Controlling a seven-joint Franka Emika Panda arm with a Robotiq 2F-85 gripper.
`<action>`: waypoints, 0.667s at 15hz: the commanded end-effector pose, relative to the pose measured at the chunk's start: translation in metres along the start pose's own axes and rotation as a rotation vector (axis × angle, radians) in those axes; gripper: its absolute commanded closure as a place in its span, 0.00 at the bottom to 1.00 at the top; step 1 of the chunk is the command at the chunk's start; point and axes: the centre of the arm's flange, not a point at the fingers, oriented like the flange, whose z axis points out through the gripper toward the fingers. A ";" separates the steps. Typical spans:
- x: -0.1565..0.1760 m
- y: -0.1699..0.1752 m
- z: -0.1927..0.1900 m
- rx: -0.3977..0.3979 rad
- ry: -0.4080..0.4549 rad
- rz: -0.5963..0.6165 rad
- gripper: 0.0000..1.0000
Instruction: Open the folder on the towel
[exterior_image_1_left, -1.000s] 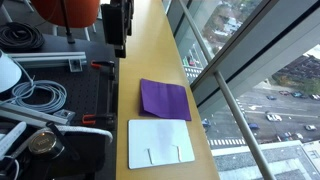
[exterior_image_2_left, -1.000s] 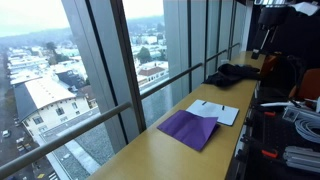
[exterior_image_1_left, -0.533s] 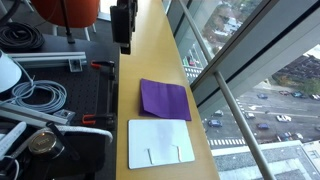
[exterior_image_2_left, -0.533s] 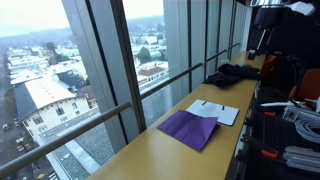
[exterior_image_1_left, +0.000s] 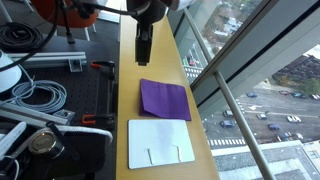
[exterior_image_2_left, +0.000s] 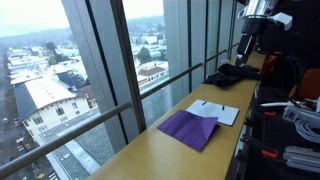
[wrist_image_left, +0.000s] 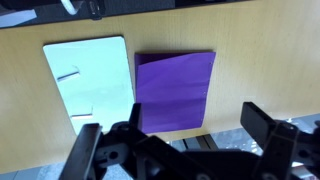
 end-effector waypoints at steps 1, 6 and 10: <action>0.040 0.028 0.032 0.085 -0.025 -0.010 0.00; 0.066 0.068 0.091 0.152 -0.087 0.071 0.00; 0.071 0.094 0.141 0.146 -0.139 0.114 0.00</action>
